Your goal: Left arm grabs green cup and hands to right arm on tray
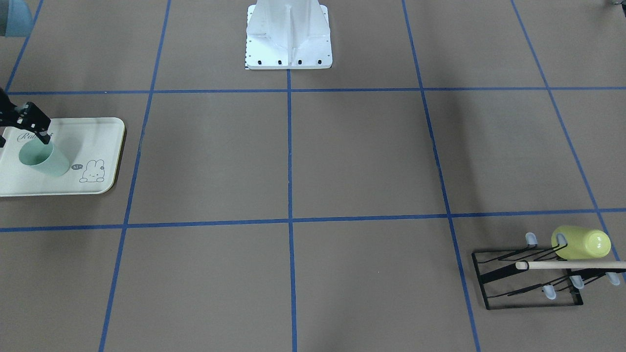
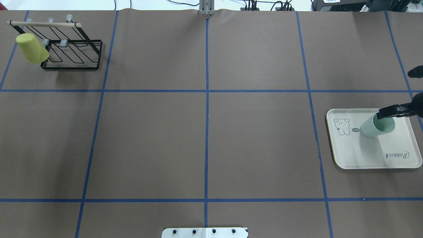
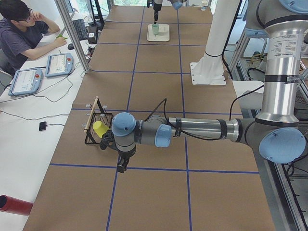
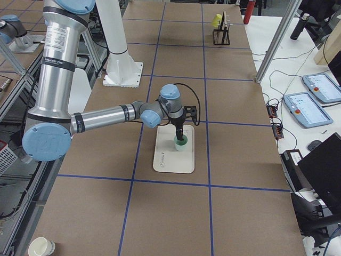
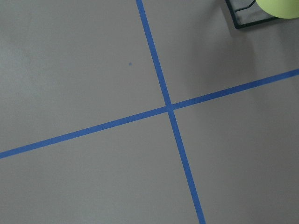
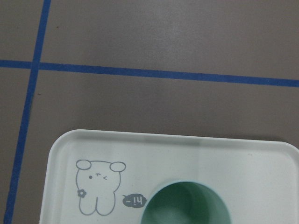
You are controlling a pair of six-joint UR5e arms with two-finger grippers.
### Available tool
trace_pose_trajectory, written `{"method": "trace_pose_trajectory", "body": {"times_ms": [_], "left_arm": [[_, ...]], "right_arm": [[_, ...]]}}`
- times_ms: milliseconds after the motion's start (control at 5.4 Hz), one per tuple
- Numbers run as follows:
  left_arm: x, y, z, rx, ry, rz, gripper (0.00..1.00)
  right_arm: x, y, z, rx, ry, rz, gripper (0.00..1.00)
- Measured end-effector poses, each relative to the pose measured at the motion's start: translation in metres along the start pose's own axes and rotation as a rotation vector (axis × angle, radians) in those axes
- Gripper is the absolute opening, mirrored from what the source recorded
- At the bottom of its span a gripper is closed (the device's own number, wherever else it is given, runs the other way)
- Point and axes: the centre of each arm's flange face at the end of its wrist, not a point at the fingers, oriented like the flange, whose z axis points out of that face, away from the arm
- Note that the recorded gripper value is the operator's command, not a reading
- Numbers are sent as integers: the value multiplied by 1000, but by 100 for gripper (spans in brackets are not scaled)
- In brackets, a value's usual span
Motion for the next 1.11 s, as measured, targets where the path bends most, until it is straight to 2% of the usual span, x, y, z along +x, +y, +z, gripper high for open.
{"method": "trace_pose_trajectory", "body": {"times_ms": [185, 556, 741, 1111], "left_arm": [[-2, 8, 3, -4, 1, 2, 100], [-8, 25, 14, -31, 8, -23, 100], [-9, 32, 18, -37, 25, -32, 100], [-7, 44, 24, -41, 82, -55, 100]], "right_arm": [[32, -6, -18, -28, 2, -45, 100], [108, -14, -57, -86, 54, -142, 100], [148, -9, -71, -131, 72, -168, 100], [222, 17, -62, -200, 40, -101, 100]]}}
